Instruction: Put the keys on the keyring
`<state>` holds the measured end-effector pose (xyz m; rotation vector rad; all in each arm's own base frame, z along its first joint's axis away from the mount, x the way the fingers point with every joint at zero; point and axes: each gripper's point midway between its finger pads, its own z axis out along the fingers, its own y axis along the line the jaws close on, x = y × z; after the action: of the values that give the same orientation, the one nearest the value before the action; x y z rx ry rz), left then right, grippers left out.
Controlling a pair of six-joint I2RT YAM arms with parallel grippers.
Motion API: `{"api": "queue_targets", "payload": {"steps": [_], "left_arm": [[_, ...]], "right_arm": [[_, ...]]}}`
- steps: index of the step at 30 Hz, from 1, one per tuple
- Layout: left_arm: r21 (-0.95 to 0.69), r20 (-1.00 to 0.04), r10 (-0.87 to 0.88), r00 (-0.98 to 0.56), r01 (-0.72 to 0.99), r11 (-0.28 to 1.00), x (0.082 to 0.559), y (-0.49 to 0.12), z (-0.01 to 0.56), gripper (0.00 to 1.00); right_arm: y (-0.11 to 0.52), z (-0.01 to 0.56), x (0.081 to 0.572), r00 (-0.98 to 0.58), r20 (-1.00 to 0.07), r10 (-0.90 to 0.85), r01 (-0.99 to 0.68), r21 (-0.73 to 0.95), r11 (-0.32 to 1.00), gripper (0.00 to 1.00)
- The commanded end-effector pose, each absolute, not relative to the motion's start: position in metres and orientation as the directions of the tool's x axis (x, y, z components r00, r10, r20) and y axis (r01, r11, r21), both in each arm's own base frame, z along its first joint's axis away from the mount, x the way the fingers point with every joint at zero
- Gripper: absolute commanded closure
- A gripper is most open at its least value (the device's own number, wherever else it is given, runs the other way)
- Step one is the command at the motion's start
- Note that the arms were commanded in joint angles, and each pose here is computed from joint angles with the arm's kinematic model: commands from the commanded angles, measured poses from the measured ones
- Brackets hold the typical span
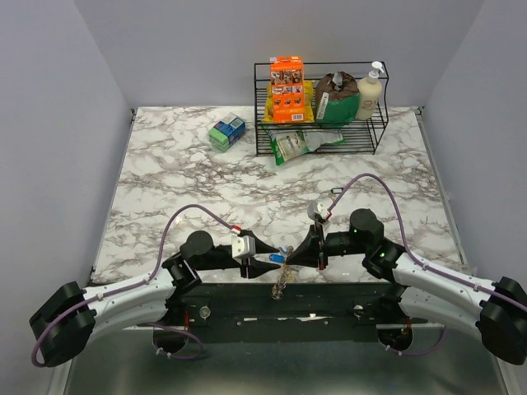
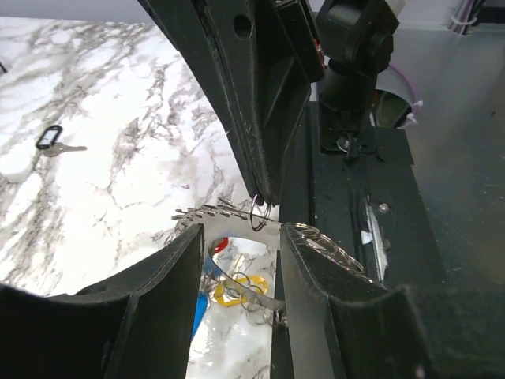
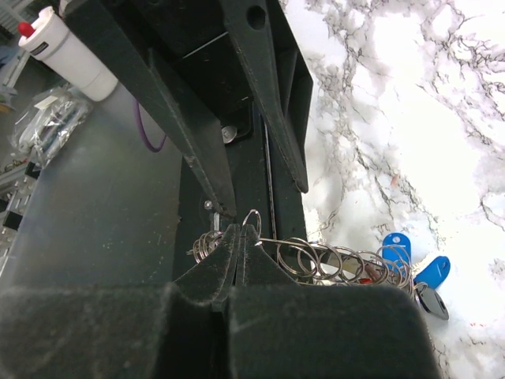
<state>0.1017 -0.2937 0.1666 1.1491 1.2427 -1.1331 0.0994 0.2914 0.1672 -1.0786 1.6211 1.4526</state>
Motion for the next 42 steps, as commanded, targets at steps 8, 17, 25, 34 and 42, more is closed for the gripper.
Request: {"api": "queue_targets", "payload": {"steps": [8, 17, 25, 34, 42], "left_arm": [[-0.024, -0.998, -0.057, -0.029, 0.996, -0.086, 0.087, -0.296, 0.188, 0.49], [-0.053, -0.996, -0.059, -0.061, 0.99, -0.13, 0.088, -0.307, 0.187, 0.55], [-0.076, -0.996, -0.026, -0.081, 0.986, -0.148, 0.09, -0.312, 0.18, 0.63], [-0.093, -0.996, 0.011, -0.092, 0.991, -0.099, 0.097, -0.309, 0.168, 0.66], [-0.088, -0.996, 0.004, -0.088, 0.992, -0.092, 0.097, -0.308, 0.167, 0.73]], "right_arm": [[0.29, 0.172, 0.097, -0.37, -0.922, -0.113, -0.928, 0.372, 0.0, 1.0], [0.291, 0.174, 0.099, -0.367, -0.924, -0.11, -0.93, 0.368, 0.005, 1.0], [0.29, 0.172, 0.099, -0.369, -0.923, -0.11, -0.929, 0.37, 0.011, 1.0], [0.289, 0.174, 0.1, -0.365, -0.925, -0.102, -0.931, 0.365, 0.02, 1.0], [0.29, 0.174, 0.1, -0.364, -0.926, -0.102, -0.931, 0.365, 0.015, 1.0]]}}
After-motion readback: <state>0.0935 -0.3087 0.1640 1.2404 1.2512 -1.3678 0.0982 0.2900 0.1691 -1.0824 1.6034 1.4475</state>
